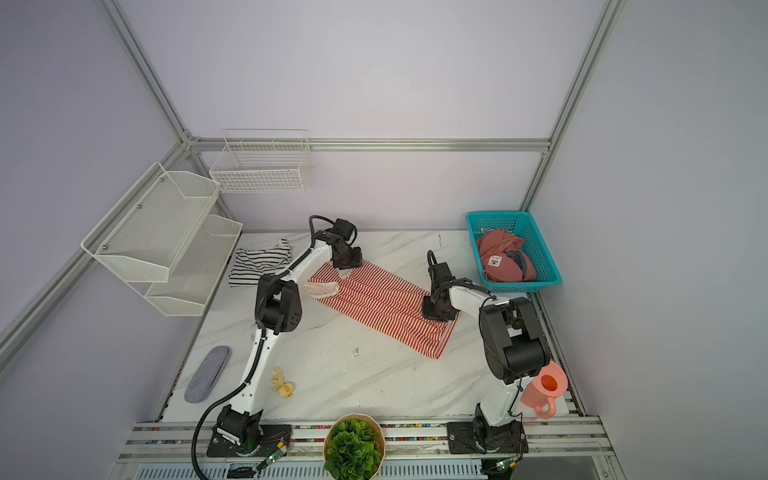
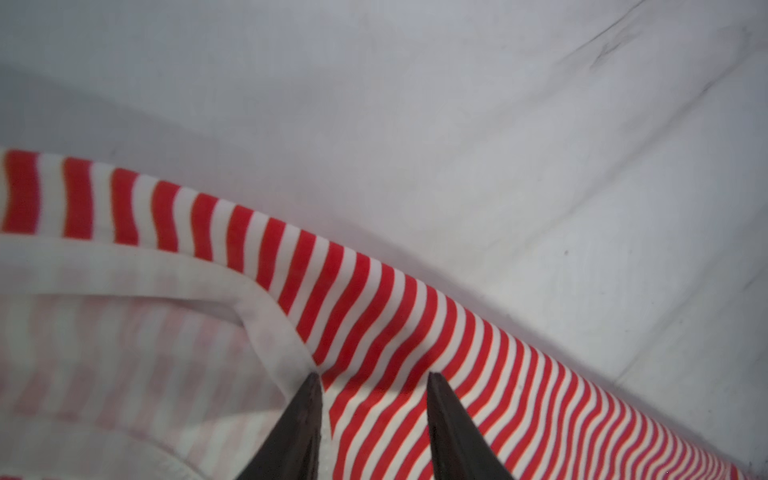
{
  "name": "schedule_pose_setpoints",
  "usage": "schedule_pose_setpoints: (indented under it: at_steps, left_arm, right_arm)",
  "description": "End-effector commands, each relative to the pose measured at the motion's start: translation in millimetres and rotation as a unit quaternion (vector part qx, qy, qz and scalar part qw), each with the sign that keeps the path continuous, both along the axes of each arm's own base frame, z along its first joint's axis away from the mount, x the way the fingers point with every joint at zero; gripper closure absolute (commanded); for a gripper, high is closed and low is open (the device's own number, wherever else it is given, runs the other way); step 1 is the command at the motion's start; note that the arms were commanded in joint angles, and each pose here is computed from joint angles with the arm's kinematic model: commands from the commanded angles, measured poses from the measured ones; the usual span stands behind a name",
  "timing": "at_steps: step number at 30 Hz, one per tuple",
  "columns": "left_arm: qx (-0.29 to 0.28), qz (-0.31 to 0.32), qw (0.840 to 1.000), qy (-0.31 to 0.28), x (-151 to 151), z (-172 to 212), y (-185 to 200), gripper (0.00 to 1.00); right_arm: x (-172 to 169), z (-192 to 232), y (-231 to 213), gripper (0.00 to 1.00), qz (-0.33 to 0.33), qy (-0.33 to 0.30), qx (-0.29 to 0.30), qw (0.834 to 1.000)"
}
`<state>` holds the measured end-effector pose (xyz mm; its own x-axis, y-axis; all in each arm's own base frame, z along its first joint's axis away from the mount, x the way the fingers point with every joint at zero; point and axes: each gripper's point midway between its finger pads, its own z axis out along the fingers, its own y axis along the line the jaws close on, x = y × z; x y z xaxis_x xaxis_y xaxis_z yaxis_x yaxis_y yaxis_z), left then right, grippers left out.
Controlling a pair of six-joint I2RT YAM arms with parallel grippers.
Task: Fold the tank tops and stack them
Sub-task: 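Rotate the striped tank top lengthwise toward the robot with both grippers, straps farthest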
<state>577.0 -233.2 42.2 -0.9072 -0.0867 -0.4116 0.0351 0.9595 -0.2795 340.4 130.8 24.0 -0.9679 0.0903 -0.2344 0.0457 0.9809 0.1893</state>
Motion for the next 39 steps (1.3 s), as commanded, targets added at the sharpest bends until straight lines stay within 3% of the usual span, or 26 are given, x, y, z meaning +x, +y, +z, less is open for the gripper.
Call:
schedule_pose_setpoints:
  at_steps: [1, 10, 17, 31, 35, 39]
  left_arm:
    - [-0.024, -0.015, 1.000, -0.001, 8, -22, -13, 0.58]
    - [-0.126, -0.037, 0.990, -0.053, 34, -13, -57, 0.59]
    - [-0.173, -0.063, 0.981, -0.063, 30, 4, -86, 0.58]
    - [-0.180, -0.091, 0.965, -0.170, 10, 159, -76, 0.42]
    - [-0.154, -0.063, 0.971, -0.173, -6, 177, -52, 0.40]
    - [-0.127, -0.025, 0.981, -0.143, -28, 168, -21, 0.42]
  right_arm:
    - [-61, -22, -7, 0.80, -0.013, 0.095, -0.051, 0.994]
    - [-135, -32, 53, 0.78, 0.007, 0.141, -0.026, 0.990]
    - [-148, -22, 108, 0.72, 0.040, 0.133, 0.020, 0.990]
    - [-53, 76, 163, 0.55, 0.095, -0.022, 0.048, 0.994]
    - [-1, 89, 155, 0.56, 0.090, -0.076, 0.027, 0.993]
    - [53, 95, 146, 0.63, 0.088, -0.109, 0.023, 0.990]
